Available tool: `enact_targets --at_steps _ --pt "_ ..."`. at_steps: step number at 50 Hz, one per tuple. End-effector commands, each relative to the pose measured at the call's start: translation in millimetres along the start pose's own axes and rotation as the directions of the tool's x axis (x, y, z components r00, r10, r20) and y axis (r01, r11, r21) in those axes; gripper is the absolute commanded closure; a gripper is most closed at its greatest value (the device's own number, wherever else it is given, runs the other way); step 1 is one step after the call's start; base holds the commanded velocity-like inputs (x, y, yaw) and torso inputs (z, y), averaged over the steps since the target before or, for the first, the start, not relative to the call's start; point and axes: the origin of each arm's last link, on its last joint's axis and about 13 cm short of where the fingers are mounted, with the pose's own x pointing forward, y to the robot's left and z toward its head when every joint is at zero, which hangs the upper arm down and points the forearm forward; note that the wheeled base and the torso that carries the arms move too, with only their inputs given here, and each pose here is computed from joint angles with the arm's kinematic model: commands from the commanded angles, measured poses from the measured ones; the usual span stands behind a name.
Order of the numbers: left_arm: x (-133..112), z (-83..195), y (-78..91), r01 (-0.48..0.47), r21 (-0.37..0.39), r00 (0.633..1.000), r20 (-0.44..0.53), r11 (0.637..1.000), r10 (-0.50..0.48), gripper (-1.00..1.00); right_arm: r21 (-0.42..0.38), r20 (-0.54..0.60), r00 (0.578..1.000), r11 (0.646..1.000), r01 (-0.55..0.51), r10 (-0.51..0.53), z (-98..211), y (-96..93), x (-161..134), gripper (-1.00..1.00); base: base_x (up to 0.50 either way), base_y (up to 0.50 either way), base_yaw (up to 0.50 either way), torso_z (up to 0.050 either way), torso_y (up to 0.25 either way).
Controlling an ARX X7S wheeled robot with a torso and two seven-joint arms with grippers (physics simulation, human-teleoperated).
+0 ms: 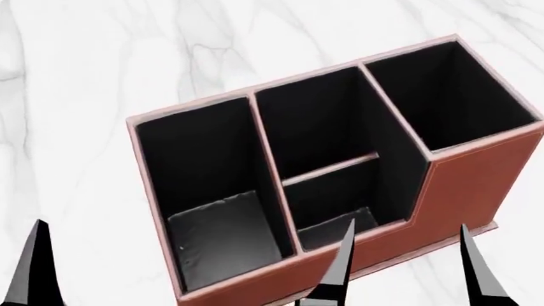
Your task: Pick up the book and place it in the left compartment of the caddy.
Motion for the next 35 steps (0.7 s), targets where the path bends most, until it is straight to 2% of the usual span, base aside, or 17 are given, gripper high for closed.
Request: enact_targets --at_steps 1,4,6,10,11,15,16,18,19,20,22,24,25,26,27,30,35 --pt "1.3 1.1 1.0 -0.035 -0.024 0.999 0.02 0.999 0.035 -1.0 0.003 -0.02 0.999 0.999 0.044 -0.044 1.0 -1.8 3.5 -1.0 0.0 0.0 0.0 0.0 0.0" --pt "4.0 -2.7 3.3 -0.09 -0.021 0.996 0.009 0.996 0.09 -1.0 -0.025 -0.047 0.99 0.991 0.134 -0.135 3.2 -3.3 8.7 -1.0 0.0 0.0 0.0 0.0 0.0" --pt "4.1 -2.4 3.1 -0.085 -0.019 0.996 0.01 0.996 0.086 -1.0 -0.05 -0.071 0.971 0.973 0.224 -0.227 2.4 -4.9 12.1 -1.0 0.0 0.0 0.0 0.0 0.0" --pt "5.0 -5.0 3.1 -0.096 -0.023 0.995 0.003 0.995 0.096 -1.0 -0.143 -0.129 0.918 0.923 0.356 -0.374 1.4 -6.1 26.1 -1.0 0.0 0.0 0.0 0.0 0.0" --pt "5.5 -5.5 3.1 -0.097 -0.025 0.995 0.002 0.995 0.097 -1.0 -0.187 -0.148 0.886 0.892 0.412 -0.44 2.8 -6.0 32.8 -1.0 0.0 0.0 0.0 0.0 0.0" --pt "5.6 -5.4 3.3 -0.1 -0.011 0.995 0.0 0.995 0.1 -1.0 -0.195 -0.162 0.855 0.865 0.462 -0.493 6.2 -4.9 41.3 -1.0 0.0 0.0 0.0 0.0 0.0" --pt "5.7 -5.4 3.8 -0.103 -0.023 0.995 -0.001 0.994 0.103 -1.0 -0.255 -0.166 0.838 0.843 0.473 -0.52 6.3 -4.4 44.0 -1.0 0.0 0.0 0.0 0.0 0.0" --pt "5.9 -5.6 4.8 -0.107 -0.024 0.994 0.0 0.994 0.107 -1.0 -0.261 -0.159 0.779 0.786 0.56 -0.607 6.6 -4.4 47.2 -1.0 0.0 0.0 0.0 0.0 0.0" --pt "5.8 -4.8 4.6 -0.107 -0.025 0.994 0.0 0.994 0.107 -1.0 -0.322 -0.163 0.75 0.753 0.573 -0.641 5.7 -5.1 47.8 -1.0 0.0 0.0 0.0 0.0 0.0" --pt "5.5 -4.9 5.1 -0.1 -0.041 0.995 0.0 0.994 0.1 -1.0 -0.256 -0.234 0.621 0.664 0.703 -0.748 0.8 -6.0 53.9 -1.0 0.0 0.0 0.0 0.0 0.0" --pt "5.5 -5.2 5.4 -0.098 -0.045 0.995 0.0 0.994 0.098 -1.0 -0.222 -0.264 0.586 0.64 0.736 -0.766 -1.8 -5.5 56.7 -1.0 0.0 0.0 0.0 0.0 0.0" --pt "5.4 -5.1 5.7 -0.098 -0.047 0.995 0.0 0.994 0.098 -1.0 -0.231 -0.265 0.581 0.636 0.737 -0.77 -2.8 -4.8 57.6 -1.0 0.0 0.0 0.0 0.0 0.0" --pt "5.3 -1.3 8.5 -0.089 -0.087 0.996 0.012 0.992 0.091 -1.0 -0.136 -0.286 0.557 0.608 0.782 -0.78 -3.1 8.0 85.2 -1.0 0.0 0.0 0.0 0.0 0.0" --pt "5.3 -0.3 8.9 -0.095 -0.086 0.995 0.014 0.992 0.097 -1.0 -0.198 -0.282 0.448 0.508 0.838 -0.848 -8.4 11.1 88.2 -1.0 0.0 0.0 0.0 0.0 0.0" --pt "5.4 -0.4 9.1 -0.096 -0.086 0.995 0.014 0.992 0.097 -1.0 -0.208 -0.275 0.409 0.469 0.858 -0.87 -7.8 11.4 88.4 -1.0 0.0 0.0 0.0 0.0 0.0" --pt "5.6 -1.0 9.7 -0.098 -0.083 0.995 0.014 0.992 0.099 -1.0 -0.198 -0.281 0.373 0.434 0.879 -0.884 -6.3 11.2 88.3 -1.0 0.0 0.0 0.0 0.0 0.0" --pt "5.3 -0.5 9.9 -0.099 -0.083 0.995 0.015 0.992 0.1 -1.0 -0.195 -0.286 0.358 0.419 0.887 -0.889 -5.3 11.9 89.3 -1.0 0.0 0.0 0.0 0.0 0.0"
